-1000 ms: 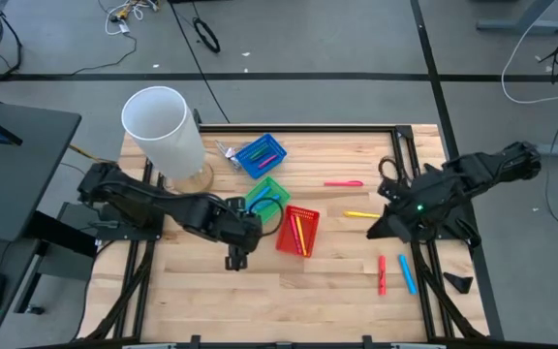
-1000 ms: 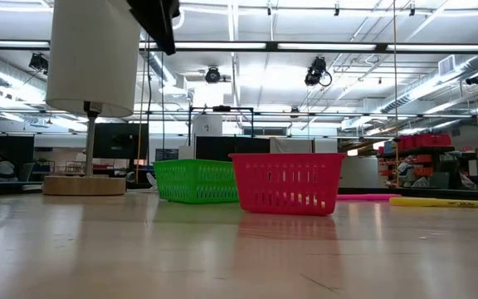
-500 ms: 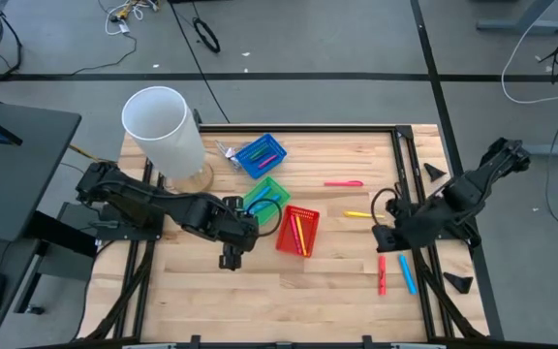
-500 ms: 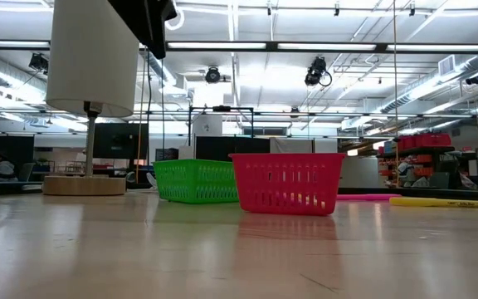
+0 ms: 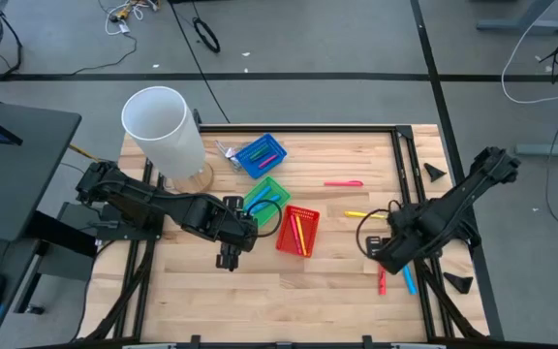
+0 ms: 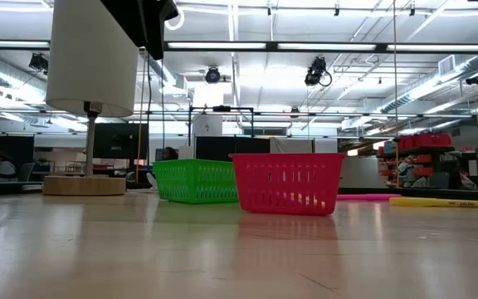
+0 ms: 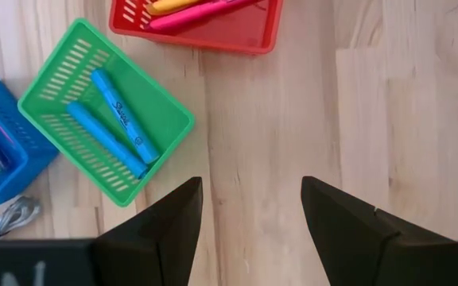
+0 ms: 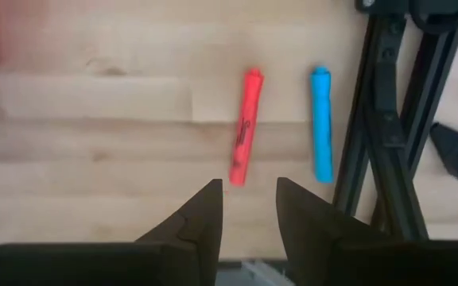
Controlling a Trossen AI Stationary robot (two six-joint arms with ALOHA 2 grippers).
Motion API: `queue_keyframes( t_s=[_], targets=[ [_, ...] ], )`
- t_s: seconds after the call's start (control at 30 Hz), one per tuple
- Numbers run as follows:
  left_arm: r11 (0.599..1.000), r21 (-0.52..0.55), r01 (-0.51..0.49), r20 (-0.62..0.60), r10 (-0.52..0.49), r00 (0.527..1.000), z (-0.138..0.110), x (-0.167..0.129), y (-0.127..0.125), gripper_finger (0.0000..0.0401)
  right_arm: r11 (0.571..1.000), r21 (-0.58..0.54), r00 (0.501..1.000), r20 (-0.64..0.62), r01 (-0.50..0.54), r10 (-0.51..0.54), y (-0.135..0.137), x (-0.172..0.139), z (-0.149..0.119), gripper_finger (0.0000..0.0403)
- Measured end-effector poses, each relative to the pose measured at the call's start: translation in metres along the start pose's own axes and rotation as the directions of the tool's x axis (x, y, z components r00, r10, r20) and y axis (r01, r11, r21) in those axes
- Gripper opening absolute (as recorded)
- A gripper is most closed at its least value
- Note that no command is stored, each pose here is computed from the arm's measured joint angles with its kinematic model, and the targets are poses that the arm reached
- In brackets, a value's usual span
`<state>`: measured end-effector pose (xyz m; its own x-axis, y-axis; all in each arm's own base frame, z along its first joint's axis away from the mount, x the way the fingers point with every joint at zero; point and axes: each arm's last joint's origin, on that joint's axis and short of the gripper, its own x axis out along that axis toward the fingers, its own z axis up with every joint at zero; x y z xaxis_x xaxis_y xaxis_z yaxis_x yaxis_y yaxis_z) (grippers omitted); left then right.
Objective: Pick & Place Markers
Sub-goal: Put the orange highlighter pen into the green bin
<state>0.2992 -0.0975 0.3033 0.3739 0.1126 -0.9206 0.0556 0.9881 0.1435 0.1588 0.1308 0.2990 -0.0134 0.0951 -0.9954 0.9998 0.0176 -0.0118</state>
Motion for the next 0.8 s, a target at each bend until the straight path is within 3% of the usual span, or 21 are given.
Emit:
queue_keyframes(
  t_s=[0.43,0.63,0.8],
  targets=[
    [0.999,0.02,-0.025,-0.003,0.025,1.0,0.0,0.001,0.004,0.0222,0.964,0.024,0.961,0.082,0.264,-0.266,0.041,0.065,-0.026,0.0121],
    [1.0,0.023,-0.012,-0.006,0.012,1.0,0.0,0.001,0.003,0.0222,0.972,0.044,0.972,0.021,0.232,-0.233,0.042,0.093,-0.019,0.0129],
    [0.999,0.036,-0.01,-0.007,0.01,1.0,0.0,0.0,0.002,0.0222,0.979,0.049,0.978,-0.072,0.199,-0.195,0.039,0.124,-0.016,0.0176]
  ],
)
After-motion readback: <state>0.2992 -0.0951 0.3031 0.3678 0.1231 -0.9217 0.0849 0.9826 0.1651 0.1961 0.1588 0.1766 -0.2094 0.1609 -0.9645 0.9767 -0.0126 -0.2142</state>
